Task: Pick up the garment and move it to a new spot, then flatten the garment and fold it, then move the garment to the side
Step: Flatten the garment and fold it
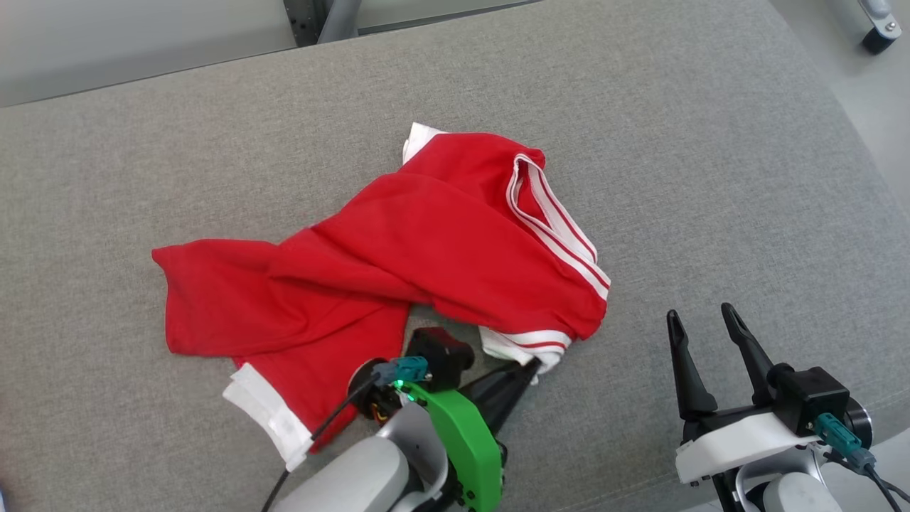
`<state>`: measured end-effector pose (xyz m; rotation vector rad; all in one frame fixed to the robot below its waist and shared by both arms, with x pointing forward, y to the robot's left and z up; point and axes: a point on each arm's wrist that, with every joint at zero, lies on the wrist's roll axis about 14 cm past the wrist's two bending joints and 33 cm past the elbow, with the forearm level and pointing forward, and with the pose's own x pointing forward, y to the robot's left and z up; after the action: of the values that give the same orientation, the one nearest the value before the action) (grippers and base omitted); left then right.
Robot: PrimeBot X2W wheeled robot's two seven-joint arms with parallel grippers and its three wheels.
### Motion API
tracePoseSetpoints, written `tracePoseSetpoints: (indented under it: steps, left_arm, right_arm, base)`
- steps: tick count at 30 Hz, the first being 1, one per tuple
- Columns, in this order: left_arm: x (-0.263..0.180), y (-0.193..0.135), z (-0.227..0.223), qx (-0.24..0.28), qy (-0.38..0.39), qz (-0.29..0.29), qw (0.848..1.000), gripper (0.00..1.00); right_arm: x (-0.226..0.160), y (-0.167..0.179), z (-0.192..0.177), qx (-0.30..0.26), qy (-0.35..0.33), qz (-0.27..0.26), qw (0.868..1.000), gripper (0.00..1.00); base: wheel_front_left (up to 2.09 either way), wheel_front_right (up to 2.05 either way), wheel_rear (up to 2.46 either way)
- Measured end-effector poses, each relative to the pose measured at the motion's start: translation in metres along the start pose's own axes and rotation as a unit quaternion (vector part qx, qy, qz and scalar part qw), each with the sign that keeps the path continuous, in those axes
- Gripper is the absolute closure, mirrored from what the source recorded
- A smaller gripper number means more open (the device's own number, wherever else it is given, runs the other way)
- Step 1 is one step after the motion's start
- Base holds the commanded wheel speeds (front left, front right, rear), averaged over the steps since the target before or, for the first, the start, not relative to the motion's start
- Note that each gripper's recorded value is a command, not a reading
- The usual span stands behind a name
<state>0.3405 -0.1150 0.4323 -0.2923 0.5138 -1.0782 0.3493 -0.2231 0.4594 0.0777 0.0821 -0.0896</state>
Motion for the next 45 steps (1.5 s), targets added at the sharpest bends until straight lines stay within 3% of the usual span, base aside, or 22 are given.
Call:
tracePoseSetpoints:
  steps: [6,11,14,19,25,26,27,28,31,37,45]
  left_arm:
    - [-0.009,-0.058,0.0,-0.035,0.026,-0.064,0.997,1.0]
    - [-0.012,-0.08,0.038,-0.065,-0.025,-0.091,0.993,1.0]
    - [-0.009,-0.088,0.073,-0.147,-0.073,-0.1,0.981,1.0]
    - [0.0,-0.048,0.097,-0.3,-0.119,-0.034,0.946,1.0]
    - [0.019,0.008,0.017,-0.29,-0.016,0.108,0.951,1.0]
    - [0.017,0.017,0.003,-0.278,0.0,0.125,0.952,0.82]
    - [0.016,0.024,-0.007,-0.256,0.011,0.138,0.957,0.27]
    - [0.015,0.029,-0.011,-0.243,0.012,0.144,0.959,0.0]
    - [0.017,0.026,-0.014,-0.259,0.011,0.13,0.957,0.0]
    - [-0.001,0.024,-0.01,-0.242,-0.009,0.115,0.963,0.0]
    - [-0.049,0.022,0.025,-0.155,-0.088,0.126,0.976,0.0]
  right_arm:
    - [0.0,0.001,-0.003,0.006,0.004,0.0,1.0,0.0]
    - [-0.002,-0.008,-0.004,0.006,0.007,-0.014,1.0,0.0]
    - [-0.002,-0.01,-0.005,0.006,0.008,-0.017,1.0,0.0]
    - [-0.002,-0.011,-0.004,0.005,0.007,-0.019,1.0,0.0]
    - [-0.004,-0.013,-0.003,0.011,0.006,-0.025,1.0,0.0]
    - [-0.005,-0.015,-0.004,0.012,0.008,-0.028,1.0,0.0]
    - [-0.006,-0.018,-0.004,0.011,0.009,-0.032,0.999,0.0]
    - [-0.008,-0.02,-0.005,0.011,0.01,-0.035,0.999,0.0]
    - [-0.01,-0.024,-0.007,0.011,0.013,-0.042,0.999,0.0]
    - [-0.012,-0.024,-0.009,0.012,0.016,-0.043,0.999,0.0]
    - [-0.01,-0.015,0.001,-0.009,0.0,-0.023,1.0,0.0]
  base:
    - [0.0,0.0,0.0]
    - [0.0,0.0,0.0]
    - [0.0,0.0,0.0]
    - [0.0,0.0,0.0]
    - [0.0,0.0,0.0]
    - [0.0,0.0,0.0]
    - [0.0,0.0,0.0]
    - [0.0,0.0,0.0]
    - [0.0,0.0,0.0]
    - [0.0,0.0,0.0]
    - [0.0,0.0,0.0]
